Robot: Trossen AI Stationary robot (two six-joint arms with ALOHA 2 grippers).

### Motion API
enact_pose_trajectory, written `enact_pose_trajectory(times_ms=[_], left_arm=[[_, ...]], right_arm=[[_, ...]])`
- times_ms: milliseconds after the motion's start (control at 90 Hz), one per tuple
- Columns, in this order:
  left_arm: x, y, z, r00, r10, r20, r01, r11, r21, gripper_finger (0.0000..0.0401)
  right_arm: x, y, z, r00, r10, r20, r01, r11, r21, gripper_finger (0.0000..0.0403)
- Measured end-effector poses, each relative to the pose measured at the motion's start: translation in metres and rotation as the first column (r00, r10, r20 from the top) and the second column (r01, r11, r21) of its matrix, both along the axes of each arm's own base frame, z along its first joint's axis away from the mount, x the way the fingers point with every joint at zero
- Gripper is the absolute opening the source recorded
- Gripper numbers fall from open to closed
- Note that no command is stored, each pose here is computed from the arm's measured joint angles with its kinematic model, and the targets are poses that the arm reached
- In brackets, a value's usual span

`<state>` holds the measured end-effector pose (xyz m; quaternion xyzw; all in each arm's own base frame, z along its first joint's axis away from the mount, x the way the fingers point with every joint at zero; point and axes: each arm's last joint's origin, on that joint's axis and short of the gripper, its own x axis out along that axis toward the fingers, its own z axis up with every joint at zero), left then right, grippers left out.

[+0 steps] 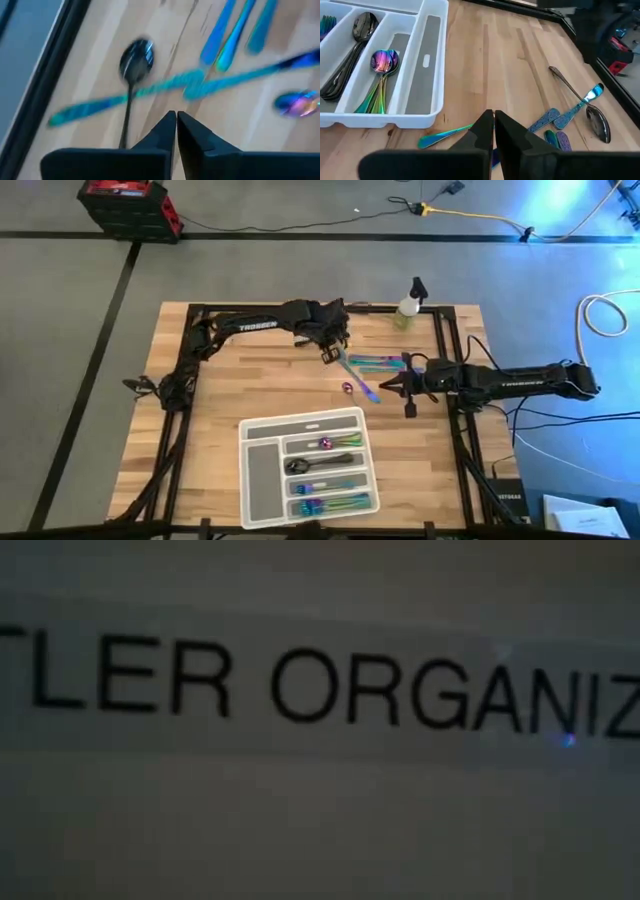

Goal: Sort silverware
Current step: Put the black spoon into the white silverware tray

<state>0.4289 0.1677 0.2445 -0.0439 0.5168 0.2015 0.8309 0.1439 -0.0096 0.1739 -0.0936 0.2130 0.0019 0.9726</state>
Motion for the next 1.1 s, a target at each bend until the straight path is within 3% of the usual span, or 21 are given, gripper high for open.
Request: enact_pose_trajectory(times_ms=[200,511,600,689,756,900,1100], left_arm=[[-0.016,0.042,-0.008,1.0,0.019,0.013,-0.018,0.996,-0.083,0.0068],[-0.013,0.064,-0.035,1.0,-0.006,0.008,0.006,0.996,-0.085,0.0205],[-0.013,0.067,-0.036,1.0,-0.007,0.027,0.01,0.994,-0.105,0.0226],[-0.01,0.066,-0.035,0.999,-0.011,0.049,0.016,0.995,-0.097,0.0233],[-0.01,0.065,-0.036,0.999,-0.013,0.046,0.018,0.995,-0.098,0.0234],[-0.018,0.069,-0.038,1.0,-0.016,-0.023,0.014,0.995,-0.1,0.0235],[-0.03,0.074,-0.041,0.995,-0.018,-0.101,0.004,0.991,-0.133,0.0235]], right_arm=[[0.0,0.0,0.0,1.0,-0.004,0.0,0.004,1.0,0.008,0.0],[0.001,-0.001,0.002,1.0,-0.018,0.019,0.018,1.0,-0.013,0.0],[0.005,-0.005,0.01,0.985,-0.133,0.113,0.14,0.989,-0.055,0.0],[0.01,-0.014,0.02,0.923,-0.328,0.202,0.349,0.934,-0.078,0.0],[0.017,-0.023,0.026,0.929,-0.34,0.149,0.356,0.93,-0.096,0.0],[0.043,-0.051,0.031,0.95,-0.313,-0.007,0.312,0.949,-0.034,0.0],[0.097,-0.097,0.041,0.939,-0.279,-0.2,0.271,0.96,-0.069,0.0]])
